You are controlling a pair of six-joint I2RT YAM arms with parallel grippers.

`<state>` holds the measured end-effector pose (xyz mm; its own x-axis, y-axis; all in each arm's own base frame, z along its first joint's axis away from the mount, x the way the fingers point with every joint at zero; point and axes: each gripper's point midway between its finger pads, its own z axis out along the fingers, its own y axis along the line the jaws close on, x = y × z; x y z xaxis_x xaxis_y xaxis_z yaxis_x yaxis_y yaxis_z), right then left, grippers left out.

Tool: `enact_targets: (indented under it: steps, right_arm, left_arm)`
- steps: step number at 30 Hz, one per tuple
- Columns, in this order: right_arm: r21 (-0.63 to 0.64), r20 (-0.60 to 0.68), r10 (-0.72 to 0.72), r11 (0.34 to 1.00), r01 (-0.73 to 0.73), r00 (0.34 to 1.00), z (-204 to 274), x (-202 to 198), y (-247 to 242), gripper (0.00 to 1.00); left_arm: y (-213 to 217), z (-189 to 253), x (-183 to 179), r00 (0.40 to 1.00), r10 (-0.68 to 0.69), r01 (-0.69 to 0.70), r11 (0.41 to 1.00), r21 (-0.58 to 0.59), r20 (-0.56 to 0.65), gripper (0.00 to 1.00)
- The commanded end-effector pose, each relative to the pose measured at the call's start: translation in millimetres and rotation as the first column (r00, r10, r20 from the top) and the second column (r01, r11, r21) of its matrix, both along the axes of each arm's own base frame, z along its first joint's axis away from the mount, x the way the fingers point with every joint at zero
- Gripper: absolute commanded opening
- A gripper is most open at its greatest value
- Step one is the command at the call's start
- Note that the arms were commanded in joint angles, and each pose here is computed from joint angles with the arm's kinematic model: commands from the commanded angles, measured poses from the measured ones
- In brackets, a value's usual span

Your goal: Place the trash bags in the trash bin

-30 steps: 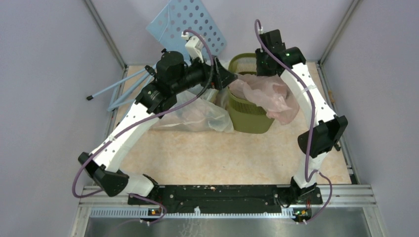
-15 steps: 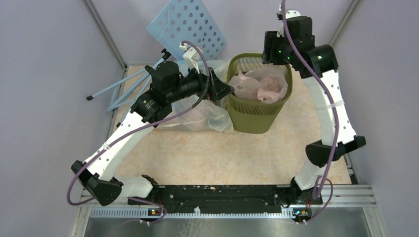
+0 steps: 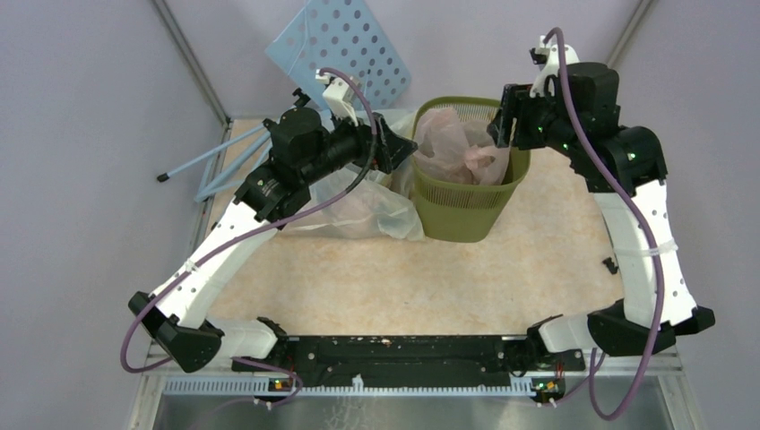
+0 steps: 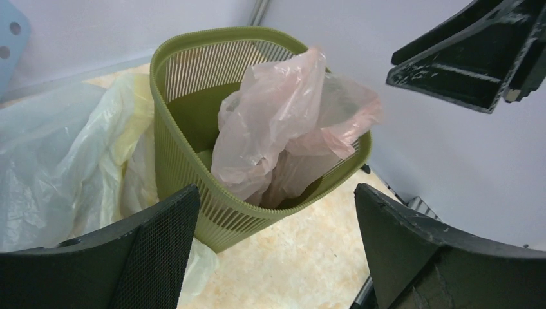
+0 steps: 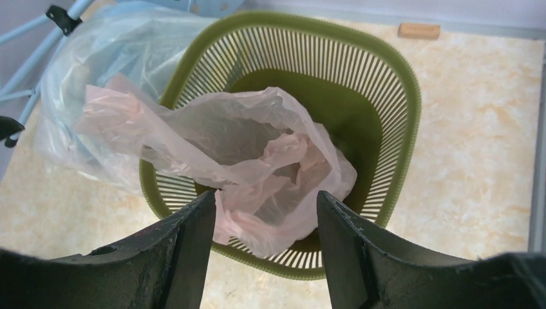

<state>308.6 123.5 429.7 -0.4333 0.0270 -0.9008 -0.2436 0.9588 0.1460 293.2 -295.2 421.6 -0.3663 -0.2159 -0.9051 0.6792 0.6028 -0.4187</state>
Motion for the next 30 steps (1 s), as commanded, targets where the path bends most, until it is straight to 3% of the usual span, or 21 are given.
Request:
enact_targets:
  steps: [1,5,11,21,24,28,30]
  right_arm:
    - [0.044,-0.048,0.024,0.999,-0.022,0.999,-12.5,3.7,11.6,0.61]
    - [0.129,-0.034,0.027,0.991,-0.023,0.999,-15.7,-5.1,23.2,0.63]
    - [0.181,-0.034,0.001,0.984,0.005,0.999,-18.0,-14.9,20.4,0.73]
    - [0.122,-0.056,-0.112,0.985,0.118,0.992,-25.6,-17.5,-3.0,0.75]
    - [0.122,-0.084,-0.095,0.987,0.105,0.992,-27.7,-25.1,-1.3,0.76]
    - [0.124,-0.139,-0.145,0.979,0.162,0.980,-38.4,-33.9,3.7,0.76]
    - [0.157,-0.145,-0.190,0.965,0.212,0.971,-39.0,-36.5,6.9,0.76]
  left_arm:
    - [-1.7,24.3,20.6,0.991,0.051,-0.050,0.999,-0.010,0.126,0.94]
    - [-13.6,27.5,39.7,0.974,0.027,-0.041,0.997,0.059,0.223,0.94]
    - [-47.1,31.0,34.1,0.950,-0.161,0.146,0.986,0.077,0.269,0.97]
    - [-57.4,18.2,57.6,0.963,-0.121,0.106,0.992,0.073,0.241,0.89]
    - [-57.5,13.2,61.7,0.964,-0.111,0.094,0.992,0.080,0.242,0.73]
    - [-52.3,15.0,66.3,0.965,-0.073,0.054,0.995,0.083,0.253,0.25]
    - [-48.8,19.5,64.9,0.963,-0.061,0.043,0.996,0.075,0.264,0.07]
